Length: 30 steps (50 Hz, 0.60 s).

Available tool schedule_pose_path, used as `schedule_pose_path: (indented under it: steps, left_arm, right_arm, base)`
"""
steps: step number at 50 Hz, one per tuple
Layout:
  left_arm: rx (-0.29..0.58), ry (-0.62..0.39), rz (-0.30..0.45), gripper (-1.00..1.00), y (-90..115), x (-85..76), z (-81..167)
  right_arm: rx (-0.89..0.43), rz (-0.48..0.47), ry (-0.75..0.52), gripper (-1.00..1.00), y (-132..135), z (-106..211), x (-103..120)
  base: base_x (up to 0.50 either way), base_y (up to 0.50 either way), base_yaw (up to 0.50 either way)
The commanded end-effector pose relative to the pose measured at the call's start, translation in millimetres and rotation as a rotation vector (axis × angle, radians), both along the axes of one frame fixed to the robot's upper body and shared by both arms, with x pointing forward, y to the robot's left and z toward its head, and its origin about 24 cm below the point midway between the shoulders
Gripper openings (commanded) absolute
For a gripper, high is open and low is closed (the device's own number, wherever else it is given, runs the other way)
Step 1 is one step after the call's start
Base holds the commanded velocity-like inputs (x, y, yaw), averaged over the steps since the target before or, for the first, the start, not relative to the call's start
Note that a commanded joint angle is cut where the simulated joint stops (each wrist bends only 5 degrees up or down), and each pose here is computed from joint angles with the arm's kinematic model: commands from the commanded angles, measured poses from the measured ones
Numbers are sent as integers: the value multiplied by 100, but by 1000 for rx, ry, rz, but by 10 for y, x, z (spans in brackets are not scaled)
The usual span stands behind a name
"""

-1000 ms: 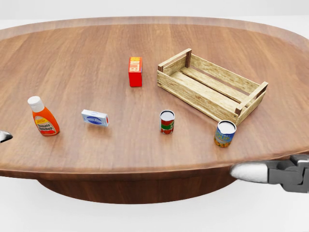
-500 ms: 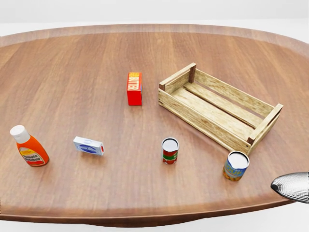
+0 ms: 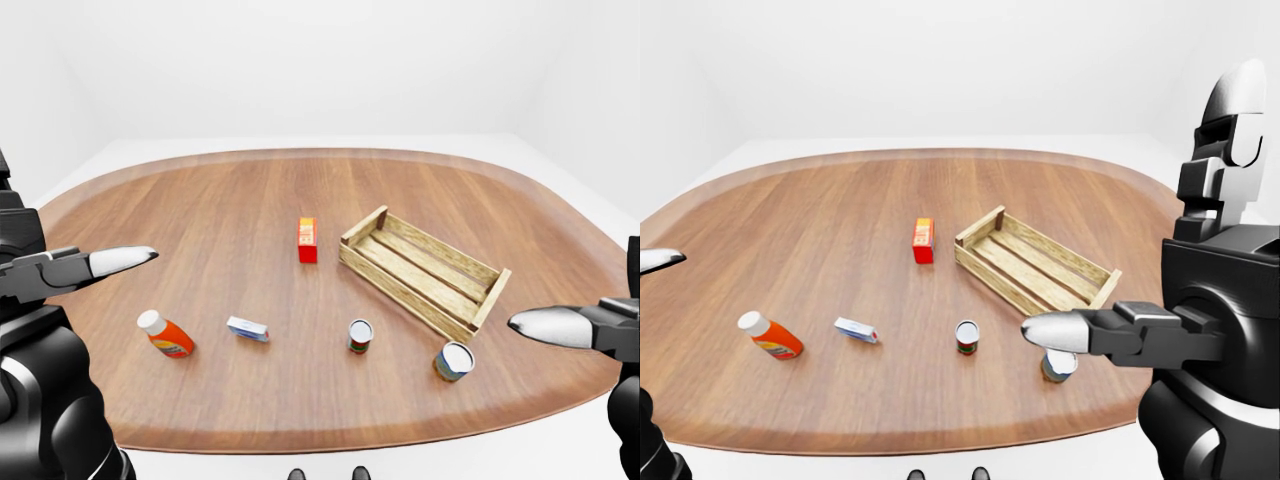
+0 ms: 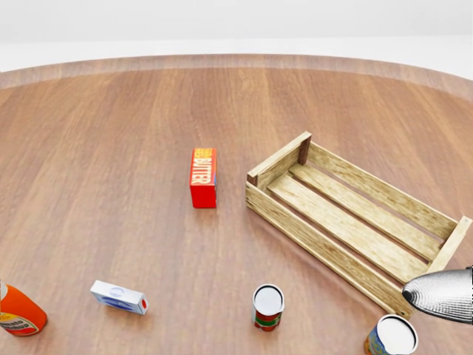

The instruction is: Pick up the tomato sauce, and put it in the wooden tray.

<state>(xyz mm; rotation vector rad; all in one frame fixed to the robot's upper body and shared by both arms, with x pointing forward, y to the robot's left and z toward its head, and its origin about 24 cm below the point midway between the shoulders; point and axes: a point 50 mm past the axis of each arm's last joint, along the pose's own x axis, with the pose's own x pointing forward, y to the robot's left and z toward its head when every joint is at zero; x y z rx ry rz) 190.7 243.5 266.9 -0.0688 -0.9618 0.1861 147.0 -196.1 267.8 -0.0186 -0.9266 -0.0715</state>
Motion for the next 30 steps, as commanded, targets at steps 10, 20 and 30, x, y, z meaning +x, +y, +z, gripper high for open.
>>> schedule_pose_path:
  steps: [10,20,30]
  left_arm:
    - [1,1,0,100,1,1,-2]
    - [3,5,2,100,3,4,-11]
    - [3,4,4,100,14,-5,-8]
  right_arm:
    - [-27,-7,-18,100,24,-9,-2]
    - [-36,-11,-18,100,35,-22,0]
    - [-31,-9,3,100,26,-32,2]
  base:
    - [50,0,0]
    - [50,0,0]
    - [50,0,0]
